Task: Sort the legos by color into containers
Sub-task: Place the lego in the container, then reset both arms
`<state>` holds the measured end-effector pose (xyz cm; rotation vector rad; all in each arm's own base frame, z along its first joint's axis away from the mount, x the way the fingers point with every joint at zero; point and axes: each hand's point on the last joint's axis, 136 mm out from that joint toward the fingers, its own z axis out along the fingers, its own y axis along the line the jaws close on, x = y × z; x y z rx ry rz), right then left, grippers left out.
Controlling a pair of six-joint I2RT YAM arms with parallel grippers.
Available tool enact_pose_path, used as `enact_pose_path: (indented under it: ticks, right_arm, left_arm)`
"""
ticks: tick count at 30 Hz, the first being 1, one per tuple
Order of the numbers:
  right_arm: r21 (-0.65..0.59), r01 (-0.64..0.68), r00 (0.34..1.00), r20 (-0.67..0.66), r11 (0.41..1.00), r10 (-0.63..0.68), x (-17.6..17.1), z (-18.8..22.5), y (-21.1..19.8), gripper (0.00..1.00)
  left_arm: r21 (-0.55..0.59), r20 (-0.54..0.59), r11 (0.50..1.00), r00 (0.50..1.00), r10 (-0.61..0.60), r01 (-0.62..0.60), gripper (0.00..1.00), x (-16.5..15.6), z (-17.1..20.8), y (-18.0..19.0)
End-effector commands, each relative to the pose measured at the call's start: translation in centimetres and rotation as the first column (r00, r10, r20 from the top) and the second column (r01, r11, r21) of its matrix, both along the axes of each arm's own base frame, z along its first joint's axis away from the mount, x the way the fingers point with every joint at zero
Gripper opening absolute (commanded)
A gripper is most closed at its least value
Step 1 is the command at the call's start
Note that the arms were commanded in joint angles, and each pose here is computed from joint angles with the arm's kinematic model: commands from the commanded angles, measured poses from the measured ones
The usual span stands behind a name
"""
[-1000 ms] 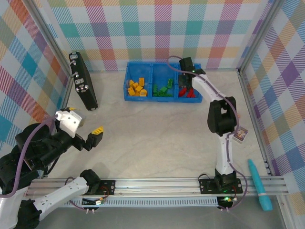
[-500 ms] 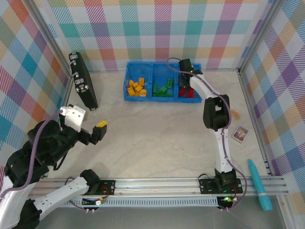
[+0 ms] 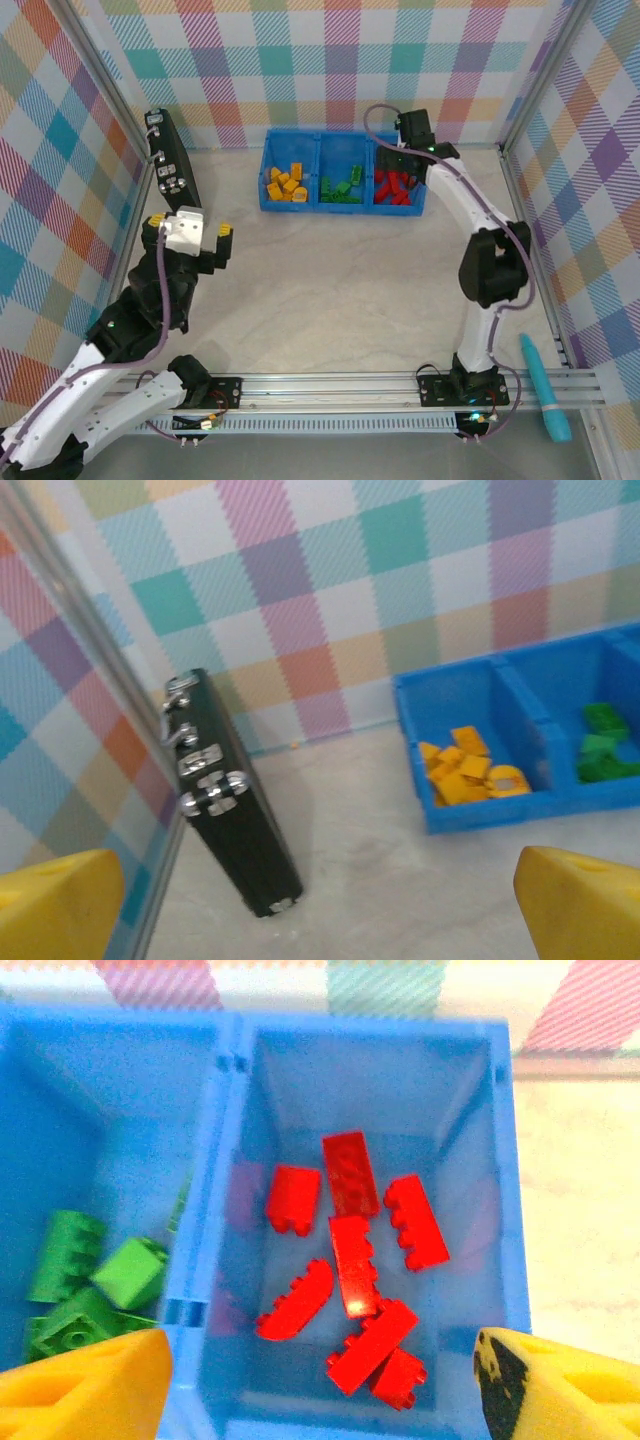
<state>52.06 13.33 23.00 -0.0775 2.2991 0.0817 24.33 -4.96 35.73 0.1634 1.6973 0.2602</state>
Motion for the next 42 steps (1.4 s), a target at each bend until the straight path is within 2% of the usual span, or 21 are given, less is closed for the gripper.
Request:
enact_pose_path:
  ticks: [1, 6, 12, 14, 17, 20, 22, 24, 26, 29, 30, 32, 34, 39, 42]
  right_arm:
    - [0.03, -0.09, 0.995, 0.05, 0.995, 0.089, -1.3, 1.5, 1.1, 0.81]
    - [0.067, -0.152, 0.987, 0.064, 0.986, 0.148, -3.8, 3.0, 1.6, 0.83]
    - [0.115, -0.234, 0.97, 0.095, 0.965, 0.223, -8.5, 4.7, 1.8, 0.84]
    - [0.115, -0.26, 0.964, 0.091, 0.959, 0.251, -10.3, 4.1, 1.7, 0.86]
    - [0.1, -0.263, 0.964, 0.077, 0.96, 0.256, -13.0, 2.9, 0.7, 0.88]
    - [0.086, -0.259, 0.965, 0.054, 0.962, 0.255, -16.1, 1.5, -0.4, 0.89]
    - [0.082, -0.238, 0.971, 0.037, 0.968, 0.236, -18.0, 0.3, -1.3, 0.89]
    - [0.08, -0.213, 0.977, 0.033, 0.974, 0.211, -19.8, -0.7, -2.2, 0.9]
    - [0.074, -0.189, 0.981, 0.048, 0.979, 0.185, -21.2, -1.9, -3.0, 0.93]
    - [0.074, -0.161, 0.983, 0.106, 0.984, 0.153, -21.8, -3.5, -3.8, 0.97]
    - [0.064, -0.14, 0.983, 0.126, 0.988, 0.131, -21.7, -4.2, -4.3, 0.99]
    - [0.042, -0.071, 0.985, 0.163, 0.997, 0.064, -21.7, -6.2, -5.6, 0.99]
    - [0.02, -0.037, 0.978, 0.204, 0.999, 0.032, -21.8, -7.5, -6.5, 0.99]
    - [-0.033, -0.062, 0.916, 0.395, 0.998, 0.07, -22.2, -8.6, -7.1, 0.99]
    - [-0.012, -0.036, 0.904, 0.425, 0.999, 0.037, -21.9, -9.3, -8.2, 0.99]
  left_arm:
    - [-0.009, 0.061, 0.989, 0.987, 0.146, -0.145, 1.0, 1.0, -0.4, 2.9]
    - [-0.211, -0.056, 0.966, 0.988, 0.141, -0.15, 1.0, 4.0, -8.5, 3.7]
    - [-0.354, -0.089, 0.904, 0.971, 0.222, -0.239, 1.0, 8.4, -17.9, 5.9]
    - [-0.367, -0.088, 0.894, 0.966, 0.242, -0.257, 1.0, 9.6, -20.4, 6.2]
    - [-0.294, -0.118, 0.928, 0.972, 0.204, -0.231, 1.0, 11.6, -23.1, 5.3]
    - [-0.218, -0.111, 0.957, 0.979, 0.171, -0.192, 1.0, 13.4, -23.1, 4.5]
    - [-0.207, -0.163, 0.957, 0.971, 0.173, -0.205, 1.0, 14.2, -24.3, 4.5]
    - [-0.196, -0.15, 0.965, 0.978, 0.145, -0.173, 1.0, 14.7, -25.3, 4.0]
    - [-0.211, -0.184, 0.961, 0.973, 0.14, -0.178, 1.0, 14.5, -25.7, 4.1]
    - [-0.243, -0.196, 0.958, 0.975, 0.107, -0.154, 1.0, 14.6, -27.2, 4.1]
    - [-0.235, -0.165, 0.959, 0.979, 0.118, -0.156, 1.0, 15.1, -26.8, 4.3]
    - [-0.25, -0.222, 0.953, 0.968, 0.116, -0.172, 1.0, 15.0, -27.4, 4.5]
    - [-0.253, -0.206, 0.952, 0.971, 0.118, -0.17, 1.0, 15.1, -27.1, 4.5]
    - [-0.251, -0.205, 0.953, 0.971, 0.119, -0.17, 1.0, 15.2, -27.1, 4.6]
    - [-0.253, -0.209, 0.952, 0.971, 0.119, -0.171, 1.0, 15.2, -27.2, 4.6]
